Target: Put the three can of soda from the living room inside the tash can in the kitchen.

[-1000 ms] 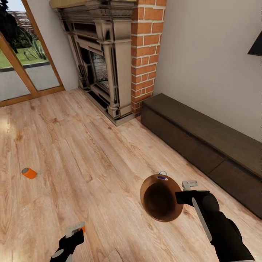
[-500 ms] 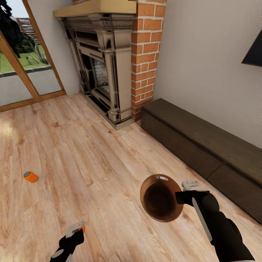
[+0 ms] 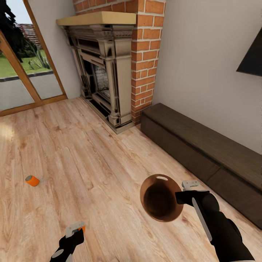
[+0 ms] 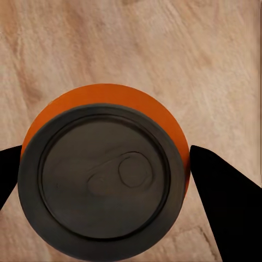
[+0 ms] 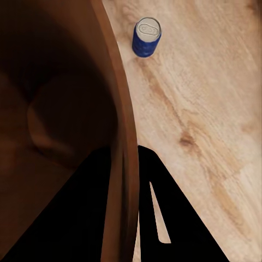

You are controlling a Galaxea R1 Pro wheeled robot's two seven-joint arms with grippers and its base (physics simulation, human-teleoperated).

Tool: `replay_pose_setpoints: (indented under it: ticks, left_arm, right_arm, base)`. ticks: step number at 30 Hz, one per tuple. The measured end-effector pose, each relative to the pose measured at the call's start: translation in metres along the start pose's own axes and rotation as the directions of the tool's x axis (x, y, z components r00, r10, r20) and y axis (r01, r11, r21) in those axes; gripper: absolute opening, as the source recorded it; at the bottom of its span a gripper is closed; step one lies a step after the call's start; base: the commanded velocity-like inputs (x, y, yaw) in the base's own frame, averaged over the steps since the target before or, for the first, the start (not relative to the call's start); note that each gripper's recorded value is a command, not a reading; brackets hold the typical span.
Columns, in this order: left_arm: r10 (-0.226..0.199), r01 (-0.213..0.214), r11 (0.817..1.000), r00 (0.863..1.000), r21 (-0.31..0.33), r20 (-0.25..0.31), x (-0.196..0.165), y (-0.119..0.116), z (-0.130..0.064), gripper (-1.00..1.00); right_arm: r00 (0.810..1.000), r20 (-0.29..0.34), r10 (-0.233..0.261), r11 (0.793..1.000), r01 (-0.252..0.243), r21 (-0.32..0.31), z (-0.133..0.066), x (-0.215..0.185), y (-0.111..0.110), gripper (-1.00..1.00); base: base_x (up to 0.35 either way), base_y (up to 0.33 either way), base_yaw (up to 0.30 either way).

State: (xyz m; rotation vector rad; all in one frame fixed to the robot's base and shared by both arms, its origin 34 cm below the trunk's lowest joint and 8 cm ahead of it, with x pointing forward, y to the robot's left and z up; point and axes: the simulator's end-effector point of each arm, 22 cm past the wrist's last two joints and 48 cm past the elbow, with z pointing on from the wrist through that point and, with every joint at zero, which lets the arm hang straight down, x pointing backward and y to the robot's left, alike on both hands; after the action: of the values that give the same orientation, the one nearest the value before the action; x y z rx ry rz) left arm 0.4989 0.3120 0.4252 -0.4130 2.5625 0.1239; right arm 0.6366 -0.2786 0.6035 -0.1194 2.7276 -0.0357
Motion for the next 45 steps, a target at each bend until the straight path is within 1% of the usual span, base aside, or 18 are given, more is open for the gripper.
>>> replay_pose_setpoints:
  ticks: [6,11,14,16,17,19,21,22,25,28,30,31,32,35,39,40,41,45]
  left_arm:
    - [-0.002,0.002,1.0,1.0,0.003,0.01,-0.012,-0.001,-0.01,-1.0]
    - [-0.004,0.004,1.0,1.0,0.005,0.019,-0.016,-0.002,-0.011,-1.0]
    - [-0.006,0.006,1.0,0.999,0.009,0.038,-0.025,-0.004,-0.011,-1.0]
    - [-0.011,0.009,1.0,0.998,0.029,0.068,-0.039,-0.009,-0.012,-1.0]
    - [-0.014,0.007,0.997,0.996,0.071,0.089,-0.05,-0.019,-0.012,-1.0]
    - [-0.017,0.004,0.993,0.994,0.118,0.105,-0.058,-0.029,-0.014,-1.0]
    - [-0.021,-0.007,0.98,0.99,0.201,0.136,-0.075,-0.048,-0.018,-1.0]
    - [-0.025,-0.014,0.974,0.985,0.226,0.169,-0.091,-0.055,-0.021,-1.0]
    - [-0.021,-0.03,0.968,0.98,0.25,0.199,-0.117,-0.056,-0.026,-1.0]
    - [-0.006,-0.041,0.959,0.986,0.281,0.167,-0.129,-0.058,-0.029,-1.0]
    - [0.002,-0.049,0.941,0.99,0.336,0.141,-0.135,-0.068,-0.035,-1.0]
    - [0.005,-0.054,0.924,0.991,0.379,0.13,-0.138,-0.077,-0.04,-1.0]
    - [0.007,-0.057,0.914,0.992,0.401,0.127,-0.139,-0.082,-0.043,-1.0]
    - [0.014,-0.07,0.886,0.992,0.459,0.124,-0.146,-0.092,-0.051,-1.0]
    - [0.031,-0.074,0.853,0.995,0.516,0.091,-0.146,-0.096,-0.059,-1.0]
    - [0.039,-0.063,0.811,0.998,0.582,0.054,-0.142,-0.107,-0.07,-1.0]
    - [0.045,-0.056,0.777,0.998,0.627,0.033,-0.14,-0.114,-0.078,-1.0]
    - [0.058,-0.042,0.717,0.998,0.696,0.001,-0.145,-0.122,-0.096,-1.0]
  right_arm:
    - [1.0,0.009,0.001,1.0,-0.001,0.0,-0.013,-0.009,0.0,-1.0]
    - [1.0,0.015,-0.001,1.0,0.001,0.001,-0.016,-0.011,0.0,-1.0]
    - [1.0,0.016,-0.001,1.0,0.001,0.001,-0.016,-0.011,0.0,-1.0]
    - [1.0,0.015,-0.001,1.0,0.001,0.0,-0.016,-0.01,0.0,-1.0]
    - [1.0,0.013,-0.001,1.0,0.001,0.0,-0.015,-0.01,0.0,-1.0]
    - [1.0,0.012,-0.003,1.0,0.003,0.002,-0.015,-0.009,0.0,-1.0]
    - [1.0,0.011,-0.004,1.0,0.004,0.005,-0.015,-0.009,0.0,-1.0]
    - [1.0,0.01,-0.005,1.0,0.005,0.006,-0.015,-0.009,-0.001,-1.0]
    - [1.0,-0.006,-0.004,1.0,0.004,0.005,-0.011,-0.003,-0.001,-1.0]
    - [0.999,-0.034,-0.003,1.0,0.004,0.008,-0.005,0.008,-0.002,-1.0]
    - [0.999,-0.044,-0.005,1.0,0.005,0.012,-0.003,0.011,-0.003,-1.0]
    - [0.999,-0.05,-0.004,1.0,0.005,0.012,-0.002,0.013,-0.003,-1.0]
    - [0.999,-0.051,-0.004,1.0,0.004,0.012,-0.002,0.014,-0.003,-1.0]
    - [0.998,-0.057,-0.002,1.0,0.002,0.009,0.0,0.016,-0.002,-1.0]
    - [0.997,-0.079,-0.002,1.0,0.004,0.014,0.004,0.024,-0.004,-1.0]
    - [0.995,-0.099,0.001,1.0,0.001,0.014,0.008,0.032,-0.004,-1.0]
    - [0.993,-0.117,0.003,1.0,-0.001,0.017,0.011,0.039,-0.004,-1.0]
    - [0.992,-0.129,0.004,0.999,0.001,0.044,0.013,0.044,-0.01,-1.0]
  base:
    - [0.0,0.0,0.0]
    - [0.0,0.0,0.0]
    - [0.0,0.0,0.0]
    - [0.0,0.0,0.0]
    - [0.0,0.0,0.0]
    - [0.0,0.0,0.0]
    - [0.0,0.0,0.0]
    - [0.0,0.0,0.0]
    - [0.0,0.0,0.0]
    - [0.0,0.0,0.0]
    - [0.0,0.0,0.0]
    - [0.0,0.0,0.0]
    - [0.0,0.0,0.0]
    - [0.0,0.0,0.0]
    - [0.0,0.0,0.0]
    - [0.0,0.0,0.0]
    - [0.0,0.0,0.0]
    - [0.0,0.0,0.0]
